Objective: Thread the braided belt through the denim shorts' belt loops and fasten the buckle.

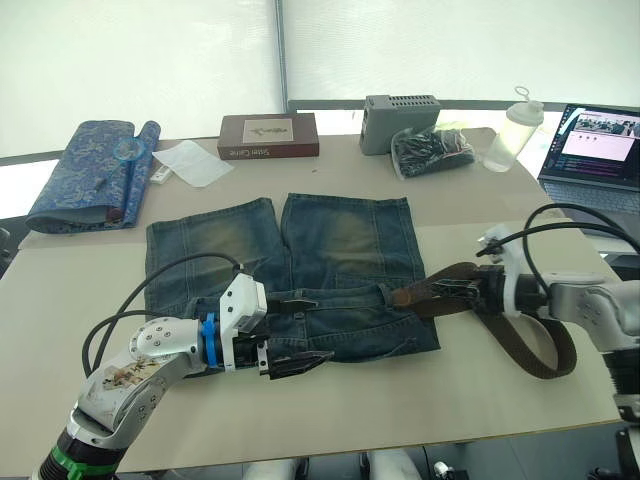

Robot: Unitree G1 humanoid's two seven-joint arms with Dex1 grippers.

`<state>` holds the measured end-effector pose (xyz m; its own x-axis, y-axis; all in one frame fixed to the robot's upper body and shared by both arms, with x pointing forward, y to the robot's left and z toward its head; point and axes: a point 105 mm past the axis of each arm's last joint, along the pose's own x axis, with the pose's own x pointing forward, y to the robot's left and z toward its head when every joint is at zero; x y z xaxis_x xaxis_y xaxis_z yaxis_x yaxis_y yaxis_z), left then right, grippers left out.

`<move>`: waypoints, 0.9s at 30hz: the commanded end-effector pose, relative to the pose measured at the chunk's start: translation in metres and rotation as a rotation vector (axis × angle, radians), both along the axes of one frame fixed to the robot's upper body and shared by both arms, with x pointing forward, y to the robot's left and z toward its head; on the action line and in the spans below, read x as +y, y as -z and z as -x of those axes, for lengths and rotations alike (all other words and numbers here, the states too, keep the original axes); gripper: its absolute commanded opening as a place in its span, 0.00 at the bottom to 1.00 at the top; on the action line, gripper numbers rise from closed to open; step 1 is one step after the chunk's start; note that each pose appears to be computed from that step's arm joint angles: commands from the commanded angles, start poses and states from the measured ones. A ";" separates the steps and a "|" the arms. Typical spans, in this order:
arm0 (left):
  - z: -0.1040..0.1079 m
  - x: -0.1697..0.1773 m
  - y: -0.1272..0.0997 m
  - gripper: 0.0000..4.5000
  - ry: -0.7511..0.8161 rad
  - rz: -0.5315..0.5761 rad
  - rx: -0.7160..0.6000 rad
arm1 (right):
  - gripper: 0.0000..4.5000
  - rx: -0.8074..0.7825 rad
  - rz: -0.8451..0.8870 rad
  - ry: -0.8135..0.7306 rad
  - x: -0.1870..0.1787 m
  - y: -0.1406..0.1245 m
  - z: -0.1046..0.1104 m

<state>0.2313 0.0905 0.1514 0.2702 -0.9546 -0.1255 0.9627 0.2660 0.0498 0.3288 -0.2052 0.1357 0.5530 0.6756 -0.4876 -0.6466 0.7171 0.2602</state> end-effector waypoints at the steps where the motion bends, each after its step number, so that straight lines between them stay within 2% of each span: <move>1: 0.000 0.003 -0.004 0.99 -0.014 0.003 -0.034 | 0.00 -0.005 0.030 0.001 0.006 0.001 -0.006; 6: 0.001 0.005 0.003 0.99 -0.031 -0.009 -0.025 | 0.00 0.023 0.013 0.041 0.012 0.005 -0.012; 15: -0.003 0.008 0.012 0.99 -0.087 -0.005 0.020 | 0.00 0.088 -0.079 0.057 0.036 0.012 -0.011; 19: -0.013 0.009 0.008 0.99 -0.148 0.076 0.093 | 0.00 0.099 -0.195 0.060 0.050 0.001 -0.009; 27: -0.019 0.005 0.010 0.99 -0.172 0.100 0.176 | 0.00 0.061 -0.265 0.040 0.052 -0.025 -0.002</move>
